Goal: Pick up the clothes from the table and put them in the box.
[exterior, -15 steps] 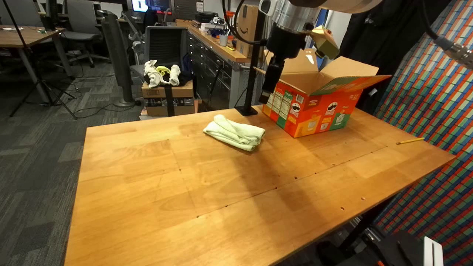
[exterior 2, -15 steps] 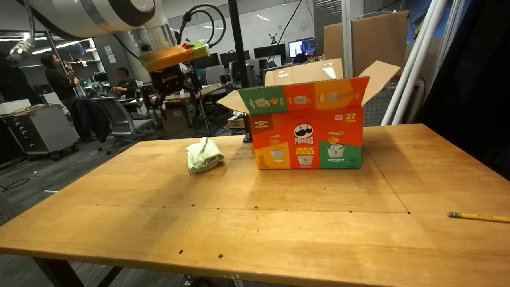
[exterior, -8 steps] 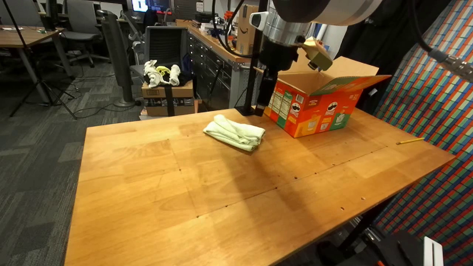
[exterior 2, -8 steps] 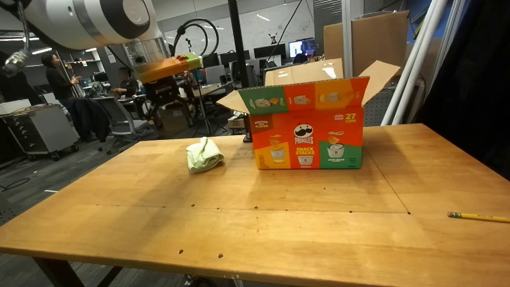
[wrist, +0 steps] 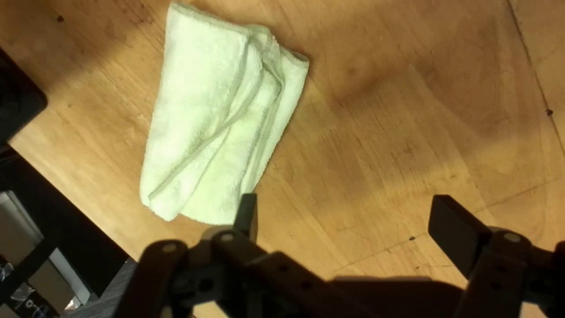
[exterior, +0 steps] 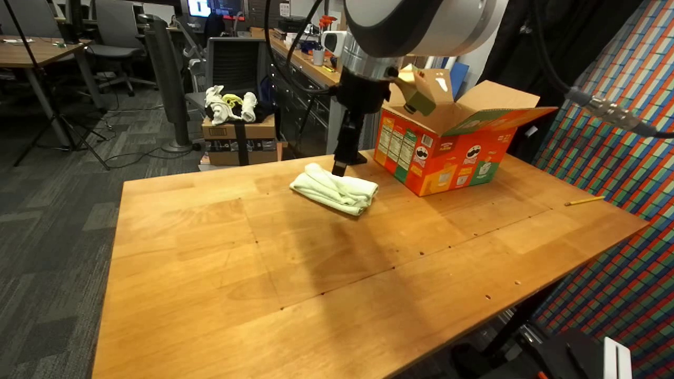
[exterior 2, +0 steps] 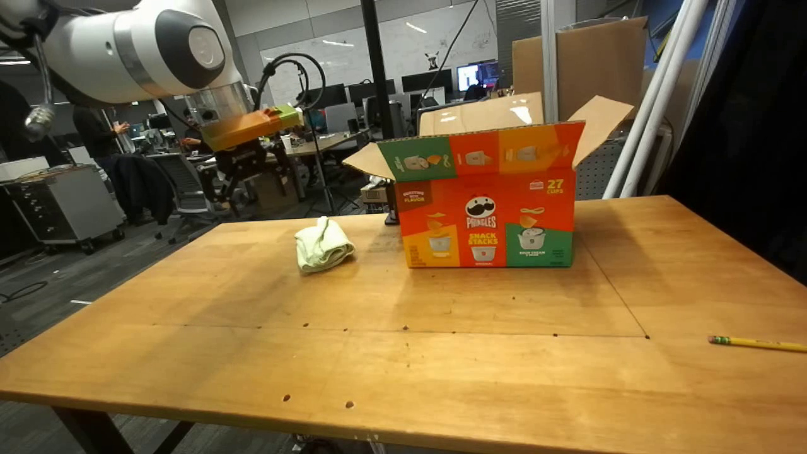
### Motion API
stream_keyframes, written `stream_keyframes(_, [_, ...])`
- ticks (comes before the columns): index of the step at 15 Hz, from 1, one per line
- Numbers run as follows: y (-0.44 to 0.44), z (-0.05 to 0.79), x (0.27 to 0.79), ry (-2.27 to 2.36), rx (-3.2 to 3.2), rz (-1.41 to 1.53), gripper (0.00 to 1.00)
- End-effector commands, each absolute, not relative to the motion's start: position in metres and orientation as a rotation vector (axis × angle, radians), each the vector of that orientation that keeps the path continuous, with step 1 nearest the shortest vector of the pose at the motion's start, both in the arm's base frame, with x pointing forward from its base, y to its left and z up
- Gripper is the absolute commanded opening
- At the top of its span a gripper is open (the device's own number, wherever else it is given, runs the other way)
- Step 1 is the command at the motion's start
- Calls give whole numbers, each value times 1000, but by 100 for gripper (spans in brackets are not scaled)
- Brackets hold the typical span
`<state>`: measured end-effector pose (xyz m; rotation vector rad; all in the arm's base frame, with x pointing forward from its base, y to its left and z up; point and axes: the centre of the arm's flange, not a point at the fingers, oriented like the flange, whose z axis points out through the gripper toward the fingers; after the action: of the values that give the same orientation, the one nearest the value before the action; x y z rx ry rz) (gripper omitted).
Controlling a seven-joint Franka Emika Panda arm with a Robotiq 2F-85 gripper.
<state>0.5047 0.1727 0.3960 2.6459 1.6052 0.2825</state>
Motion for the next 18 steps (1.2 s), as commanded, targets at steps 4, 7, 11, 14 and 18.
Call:
stream_keyframes(4, [183, 377, 561, 1602, 2651, 344, 100])
stream_keyframes(7, [172, 362, 580, 1563, 2674, 338, 100])
stream_keyframes(11, [159, 341, 592, 1546, 2682, 310, 100])
stream_keyframes(14, [152, 328, 595, 1542, 2692, 278, 100])
stream_keyframes(18, [142, 312, 596, 1541, 2692, 234, 100])
